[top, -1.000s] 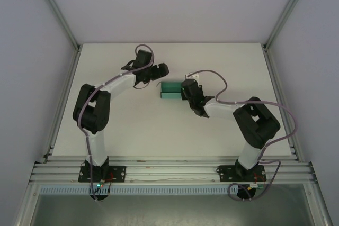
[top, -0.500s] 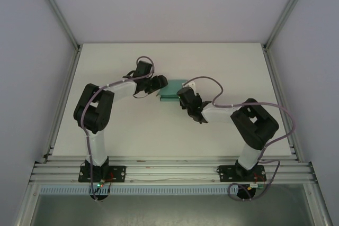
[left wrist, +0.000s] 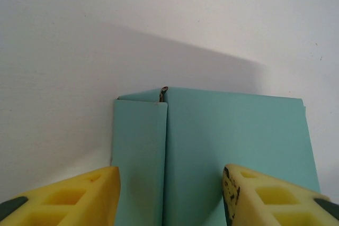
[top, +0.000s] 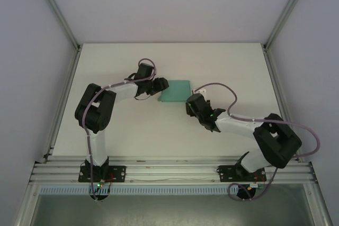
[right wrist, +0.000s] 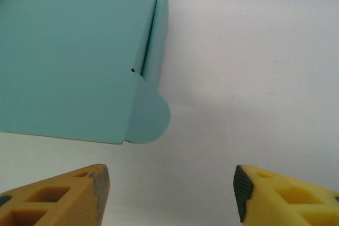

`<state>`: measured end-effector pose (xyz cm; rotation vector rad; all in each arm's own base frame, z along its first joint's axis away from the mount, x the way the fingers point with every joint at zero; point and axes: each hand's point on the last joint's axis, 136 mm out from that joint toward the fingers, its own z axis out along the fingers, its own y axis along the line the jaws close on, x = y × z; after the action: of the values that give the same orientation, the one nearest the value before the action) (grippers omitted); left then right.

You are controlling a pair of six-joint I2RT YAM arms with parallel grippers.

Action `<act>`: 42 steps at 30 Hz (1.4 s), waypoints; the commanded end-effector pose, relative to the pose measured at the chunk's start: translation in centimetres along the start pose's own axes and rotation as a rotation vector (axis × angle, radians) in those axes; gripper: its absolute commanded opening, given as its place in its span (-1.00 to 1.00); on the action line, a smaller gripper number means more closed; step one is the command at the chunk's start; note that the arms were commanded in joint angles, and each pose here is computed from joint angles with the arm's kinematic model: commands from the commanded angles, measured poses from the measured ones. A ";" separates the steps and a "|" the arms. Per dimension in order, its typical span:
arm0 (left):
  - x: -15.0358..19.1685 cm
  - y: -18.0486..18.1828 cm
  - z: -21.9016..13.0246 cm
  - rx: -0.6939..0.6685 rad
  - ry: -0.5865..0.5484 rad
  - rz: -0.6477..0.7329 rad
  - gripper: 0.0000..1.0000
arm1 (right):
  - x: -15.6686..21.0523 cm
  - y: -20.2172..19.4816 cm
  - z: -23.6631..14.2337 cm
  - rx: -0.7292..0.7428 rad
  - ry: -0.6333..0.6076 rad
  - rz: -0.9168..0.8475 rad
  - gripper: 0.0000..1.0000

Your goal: Assemble paper box

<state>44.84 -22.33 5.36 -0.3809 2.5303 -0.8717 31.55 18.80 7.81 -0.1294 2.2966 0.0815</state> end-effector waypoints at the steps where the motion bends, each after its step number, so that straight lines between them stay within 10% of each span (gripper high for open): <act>1: 1.4 2.3 1.3 -0.032 0.043 -0.007 0.03 | 1.0 -1.4 -0.5 0.033 0.040 0.020 0.49; 6: 1.5 3.1 1.6 0.007 0.045 -0.038 -0.08 | -0.4 -1.5 -0.4 -0.042 0.045 0.093 0.99; 21: 2.1 5.7 1.4 0.140 0.060 -0.139 -0.57 | -6.1 -0.3 3.0 -0.246 0.111 0.390 0.99; 42: 1.5 5.7 0.9 0.182 0.061 -0.096 -0.60 | -9.1 5.8 7.5 -0.720 0.302 0.551 0.80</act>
<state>45.74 -18.31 4.92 -0.4074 2.3175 -1.2017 43.36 23.34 9.94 0.2058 2.4095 1.0899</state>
